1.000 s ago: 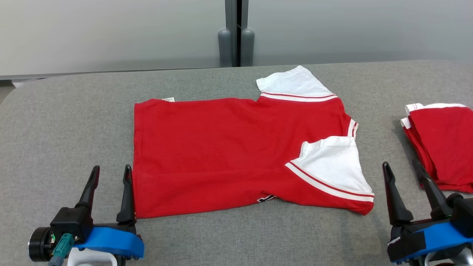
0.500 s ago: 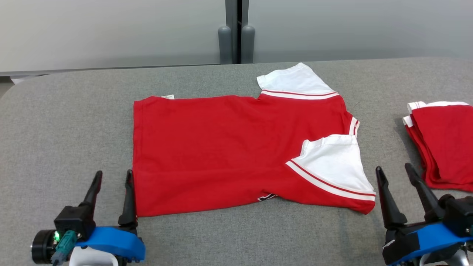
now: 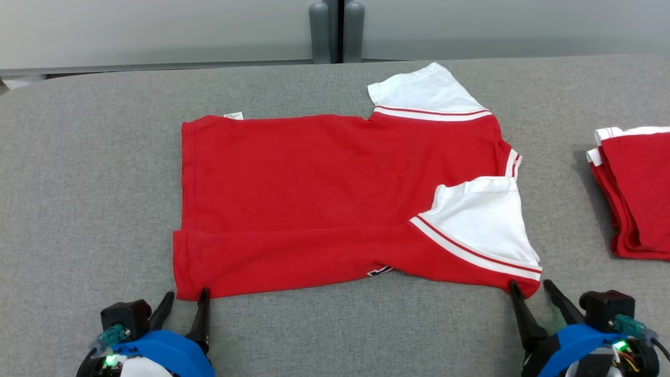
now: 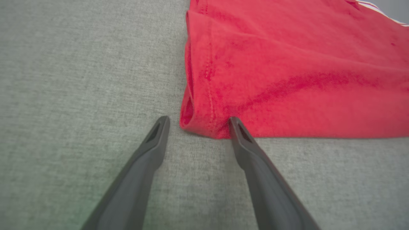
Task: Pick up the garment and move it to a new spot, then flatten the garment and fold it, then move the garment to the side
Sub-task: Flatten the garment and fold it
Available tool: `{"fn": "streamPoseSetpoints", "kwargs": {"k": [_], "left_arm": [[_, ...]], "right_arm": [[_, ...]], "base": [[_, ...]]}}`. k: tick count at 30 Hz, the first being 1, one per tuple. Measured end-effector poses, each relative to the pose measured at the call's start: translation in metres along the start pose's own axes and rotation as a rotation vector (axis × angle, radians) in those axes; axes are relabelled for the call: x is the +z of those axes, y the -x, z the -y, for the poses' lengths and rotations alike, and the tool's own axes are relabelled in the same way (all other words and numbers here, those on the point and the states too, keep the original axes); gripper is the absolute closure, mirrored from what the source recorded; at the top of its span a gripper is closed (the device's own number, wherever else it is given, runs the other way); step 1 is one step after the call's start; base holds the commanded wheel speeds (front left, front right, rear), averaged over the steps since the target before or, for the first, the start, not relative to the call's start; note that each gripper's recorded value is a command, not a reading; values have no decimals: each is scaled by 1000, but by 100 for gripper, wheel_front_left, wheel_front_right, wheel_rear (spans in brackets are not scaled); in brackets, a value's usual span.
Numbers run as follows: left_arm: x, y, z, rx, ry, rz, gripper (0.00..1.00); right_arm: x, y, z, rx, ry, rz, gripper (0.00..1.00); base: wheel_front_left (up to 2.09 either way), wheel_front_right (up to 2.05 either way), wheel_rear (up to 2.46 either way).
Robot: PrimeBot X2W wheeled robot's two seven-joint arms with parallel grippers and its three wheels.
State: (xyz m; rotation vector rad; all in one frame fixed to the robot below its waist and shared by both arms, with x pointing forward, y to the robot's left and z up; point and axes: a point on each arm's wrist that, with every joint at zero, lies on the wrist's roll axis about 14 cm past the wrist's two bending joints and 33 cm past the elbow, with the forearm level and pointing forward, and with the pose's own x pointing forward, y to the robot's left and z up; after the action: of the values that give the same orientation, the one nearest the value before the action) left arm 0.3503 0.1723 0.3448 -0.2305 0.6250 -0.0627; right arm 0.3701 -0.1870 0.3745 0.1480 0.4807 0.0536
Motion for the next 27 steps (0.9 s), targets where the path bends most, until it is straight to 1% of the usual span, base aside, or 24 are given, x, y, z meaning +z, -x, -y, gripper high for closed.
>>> {"fn": "streamPoseSetpoints", "kwargs": {"k": [2,5,6,7,8,9,13,17,22,27], "left_arm": [[1,-4,1,-13,33,-5,0],[2,-8,4,-36,46,-23,0],[1,-9,5,-46,43,-34,0],[1,-10,6,-53,39,-41,18],[2,-11,7,-60,49,-42,85],[4,-11,6,-61,49,-39,100],[14,-9,8,-75,45,3,100],[27,1,8,-80,41,57,100],[35,23,4,-65,28,82,100],[25,49,-2,-39,48,39,100]], "right_arm": [[-4,-6,-3,10,-7,-16,0],[-4,-14,-6,24,-14,-26,0],[-5,-17,-7,29,-18,-31,21],[-6,-18,-7,32,-20,-36,59],[-6,-20,-8,36,-21,-36,100],[-5,-22,-9,41,-22,-37,100],[2,-24,-11,55,-28,-12,100],[11,-17,-14,70,-35,23,100],[17,5,-11,69,-41,41,100],[9,36,-14,54,-73,13,100]], "base": [[0,0,0],[0,0,0],[0,0,0],[0,0,0],[0,0,0],[0,0,0],[0,0,0],[0,0,0],[0,0,0],[0,0,0]]}}
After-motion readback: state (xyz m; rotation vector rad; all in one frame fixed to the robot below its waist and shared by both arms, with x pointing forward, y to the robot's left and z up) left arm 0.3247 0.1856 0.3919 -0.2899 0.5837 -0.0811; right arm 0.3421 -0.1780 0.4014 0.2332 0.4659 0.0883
